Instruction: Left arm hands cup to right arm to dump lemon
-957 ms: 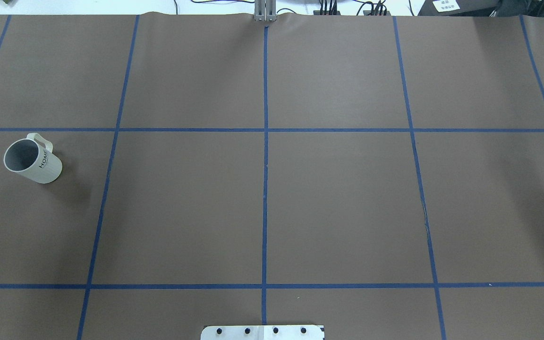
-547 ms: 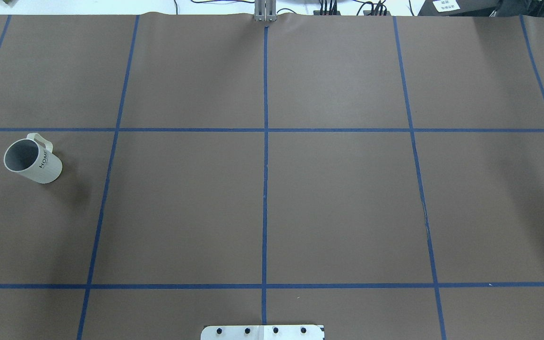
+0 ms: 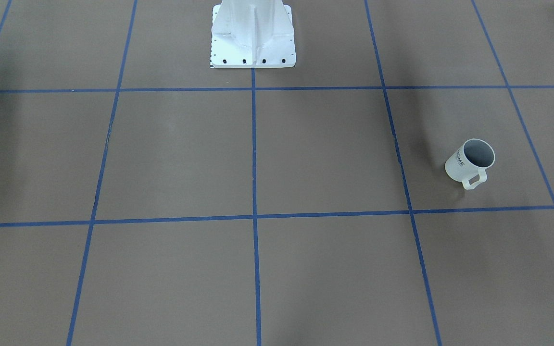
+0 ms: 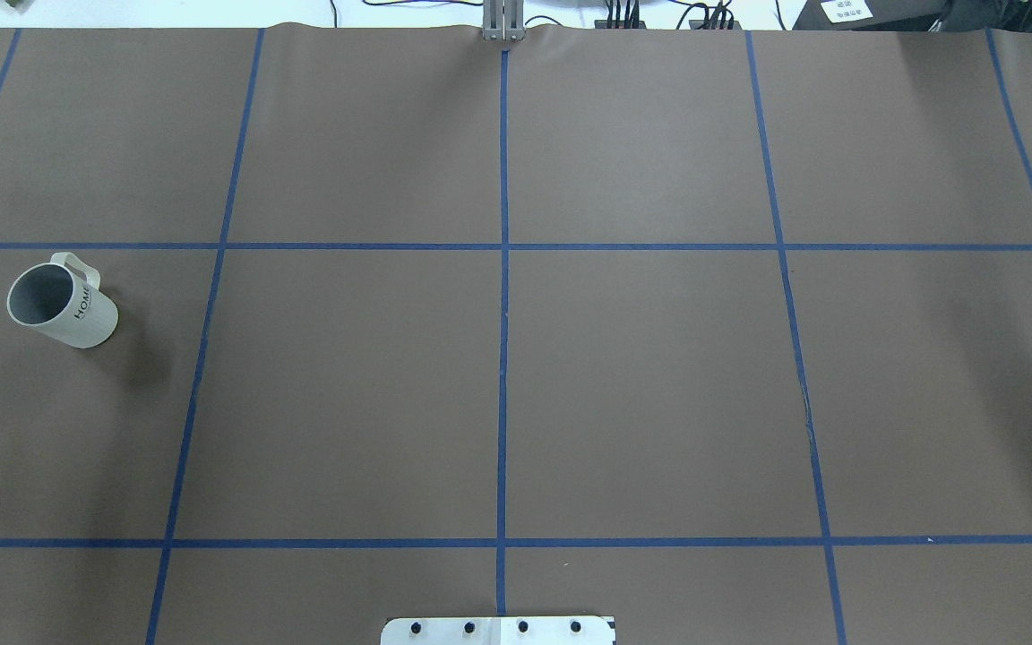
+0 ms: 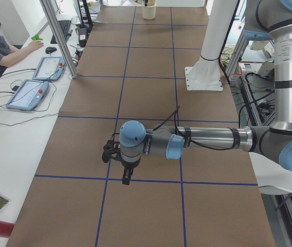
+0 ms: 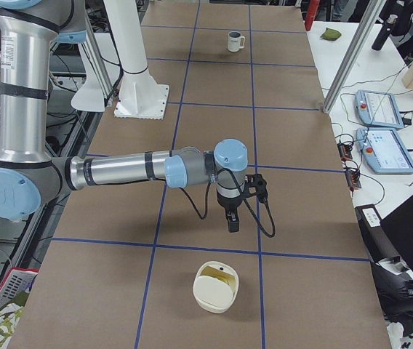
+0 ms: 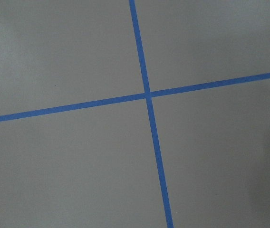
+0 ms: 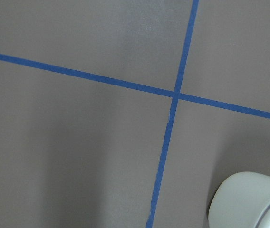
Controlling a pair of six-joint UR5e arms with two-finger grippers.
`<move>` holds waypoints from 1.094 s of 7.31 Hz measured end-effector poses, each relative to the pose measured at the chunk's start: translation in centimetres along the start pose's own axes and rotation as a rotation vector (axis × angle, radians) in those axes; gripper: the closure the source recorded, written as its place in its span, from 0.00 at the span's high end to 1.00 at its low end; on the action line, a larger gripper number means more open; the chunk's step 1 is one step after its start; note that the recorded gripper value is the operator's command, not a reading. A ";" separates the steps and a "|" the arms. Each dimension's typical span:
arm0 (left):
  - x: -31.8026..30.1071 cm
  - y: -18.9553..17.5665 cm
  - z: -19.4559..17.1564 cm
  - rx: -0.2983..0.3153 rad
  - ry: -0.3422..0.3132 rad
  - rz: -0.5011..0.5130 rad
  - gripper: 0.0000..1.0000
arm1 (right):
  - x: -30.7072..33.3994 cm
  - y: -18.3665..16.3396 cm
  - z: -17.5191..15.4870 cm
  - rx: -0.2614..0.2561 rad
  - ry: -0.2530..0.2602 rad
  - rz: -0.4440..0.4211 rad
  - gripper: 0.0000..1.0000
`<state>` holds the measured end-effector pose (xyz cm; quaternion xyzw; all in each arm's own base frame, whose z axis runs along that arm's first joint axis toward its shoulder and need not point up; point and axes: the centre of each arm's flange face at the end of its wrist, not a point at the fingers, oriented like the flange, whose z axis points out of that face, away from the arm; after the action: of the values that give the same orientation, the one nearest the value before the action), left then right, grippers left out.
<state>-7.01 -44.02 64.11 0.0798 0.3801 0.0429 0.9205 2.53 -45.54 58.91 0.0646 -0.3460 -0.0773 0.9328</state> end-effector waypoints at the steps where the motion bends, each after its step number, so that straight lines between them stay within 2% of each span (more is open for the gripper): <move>1: -0.3 0.6 0.3 -0.006 -0.003 -0.006 1.00 | 0.0 0.1 0.1 -0.002 0.000 -0.001 1.00; 8: -0.6 1.9 0.6 -0.017 -0.004 -0.011 1.00 | 0.0 0.0 0.2 -0.002 -0.001 -0.004 1.00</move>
<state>-7.05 -42.30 65.25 0.0702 0.3782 0.0409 0.9222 2.42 -45.51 59.02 0.0645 -0.3460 -0.0796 0.9326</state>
